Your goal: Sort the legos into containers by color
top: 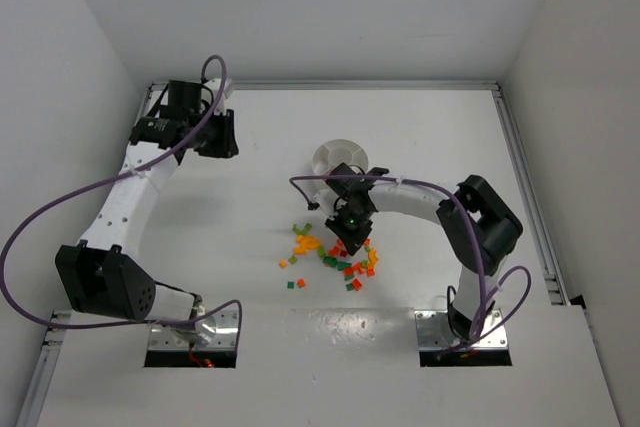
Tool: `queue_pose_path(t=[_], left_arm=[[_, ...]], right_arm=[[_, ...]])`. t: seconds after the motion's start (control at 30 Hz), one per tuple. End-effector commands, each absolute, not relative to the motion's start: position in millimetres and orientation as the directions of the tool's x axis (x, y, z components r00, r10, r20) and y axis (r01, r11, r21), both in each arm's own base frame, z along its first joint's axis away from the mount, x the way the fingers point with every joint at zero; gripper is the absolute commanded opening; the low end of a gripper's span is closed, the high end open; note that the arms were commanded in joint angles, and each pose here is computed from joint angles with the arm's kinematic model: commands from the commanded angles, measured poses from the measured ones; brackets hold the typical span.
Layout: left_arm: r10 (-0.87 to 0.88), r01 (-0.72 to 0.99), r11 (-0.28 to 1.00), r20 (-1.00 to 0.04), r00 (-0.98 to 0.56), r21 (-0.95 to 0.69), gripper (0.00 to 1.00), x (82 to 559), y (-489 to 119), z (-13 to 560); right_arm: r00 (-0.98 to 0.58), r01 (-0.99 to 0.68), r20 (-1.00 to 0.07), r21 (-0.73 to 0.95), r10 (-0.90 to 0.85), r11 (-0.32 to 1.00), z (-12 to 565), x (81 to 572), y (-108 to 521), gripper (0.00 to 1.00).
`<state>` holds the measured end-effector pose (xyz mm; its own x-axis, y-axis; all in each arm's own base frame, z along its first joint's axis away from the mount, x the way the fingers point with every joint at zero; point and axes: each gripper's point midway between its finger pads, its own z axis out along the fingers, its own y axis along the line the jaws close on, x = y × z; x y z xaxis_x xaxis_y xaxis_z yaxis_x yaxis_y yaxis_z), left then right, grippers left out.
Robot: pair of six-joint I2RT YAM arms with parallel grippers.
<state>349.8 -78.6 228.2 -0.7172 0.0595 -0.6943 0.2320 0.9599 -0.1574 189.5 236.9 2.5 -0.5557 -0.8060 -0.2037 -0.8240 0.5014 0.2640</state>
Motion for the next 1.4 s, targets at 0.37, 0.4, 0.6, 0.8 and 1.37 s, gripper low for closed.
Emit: queue_pose_path(t=[0.37, 0.4, 0.6, 0.8, 1.37], left_arm=[[0.037, 0.227, 0.957, -0.698, -0.716, -0.181, 0.36, 355.2, -71.7, 227.1], [0.037, 0.227, 0.957, -0.698, -0.716, -0.181, 0.36, 355.2, -71.7, 227.1], [0.037, 0.227, 0.957, -0.698, -0.716, -0.181, 0.36, 355.2, -71.7, 227.1], [0.046, 0.241, 0.954, -0.706, -0.707, -0.180, 0.36, 356.8, -73.0, 228.6], [0.045, 0.249, 0.951, -0.712, -0.701, -0.185, 0.36, 352.9, -74.3, 231.5]], right_arm=[[-0.559, -0.829, -0.204, 0.173, -0.804, 0.532, 2.0, 208.7, 242.6, 0.22], [-0.557, -0.830, -0.214, 0.170, -0.802, 0.531, 4.4, 211.5, 245.3, 0.24], [-0.557, -0.830, -0.212, 0.162, -0.803, 0.533, 4.2, 212.7, 244.2, 0.32], [-0.523, -0.850, -0.218, 0.199, -0.824, 0.487, 3.9, 201.2, 247.4, 0.32], [-0.483, -0.875, -0.176, 0.053, -0.858, 0.481, -8.5, 204.9, 254.4, 0.43]])
